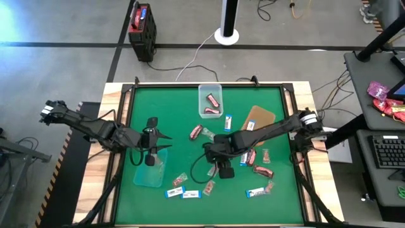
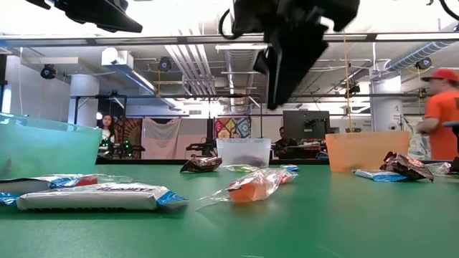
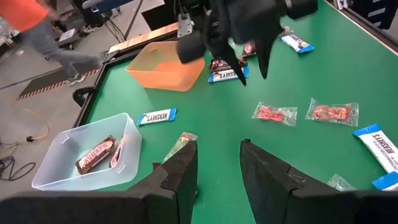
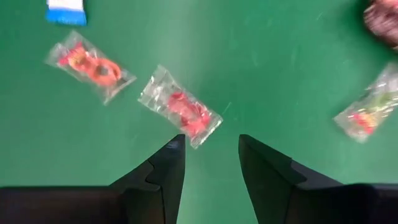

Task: Sort candy by brand, put in halloween buckets
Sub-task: Put the red gummy candy into the blue bin

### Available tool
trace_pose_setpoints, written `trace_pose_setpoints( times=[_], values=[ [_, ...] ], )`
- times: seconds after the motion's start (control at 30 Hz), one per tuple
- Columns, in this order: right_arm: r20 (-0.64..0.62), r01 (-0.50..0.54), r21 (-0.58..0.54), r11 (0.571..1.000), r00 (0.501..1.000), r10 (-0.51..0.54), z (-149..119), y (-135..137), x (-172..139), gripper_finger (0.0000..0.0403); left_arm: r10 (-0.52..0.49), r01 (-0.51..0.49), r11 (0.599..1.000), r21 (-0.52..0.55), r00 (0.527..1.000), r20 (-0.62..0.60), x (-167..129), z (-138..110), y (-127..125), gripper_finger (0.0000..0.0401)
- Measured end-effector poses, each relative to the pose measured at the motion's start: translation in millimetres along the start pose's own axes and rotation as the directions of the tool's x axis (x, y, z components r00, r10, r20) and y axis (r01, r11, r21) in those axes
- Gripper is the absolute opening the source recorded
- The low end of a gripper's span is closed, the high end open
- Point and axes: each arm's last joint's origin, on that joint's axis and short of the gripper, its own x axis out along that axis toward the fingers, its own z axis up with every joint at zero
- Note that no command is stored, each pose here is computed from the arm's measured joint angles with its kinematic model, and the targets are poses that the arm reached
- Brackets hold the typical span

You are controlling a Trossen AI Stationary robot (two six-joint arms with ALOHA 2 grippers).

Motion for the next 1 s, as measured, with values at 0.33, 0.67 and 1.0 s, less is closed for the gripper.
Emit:
trace_pose_setpoints(
  times=[0.33,0.67,1.0],
  values=[
    [-0.098,0.005,-0.017,1.0,0.995,-0.006,0.7,4.0,57.5,0.0144,-0.001,0.001,1.0,-0.02,1.0,-0.002,0.0,-0.2,-0.2,0.0105],
    [-0.16,-0.02,-0.022,1.0,0.987,0.017,-2.7,4.6,85.1,0.0106,-0.001,0.001,0.999,-0.035,1.0,-0.001,-0.2,-0.1,-0.2,0.0105],
    [-0.035,0.001,-0.04,0.999,0.999,-0.003,6.9,4.0,62.5,0.0014,-0.042,0.042,0.995,-0.087,0.999,0.004,-0.2,0.4,-1.7,0.0105]
  ],
)
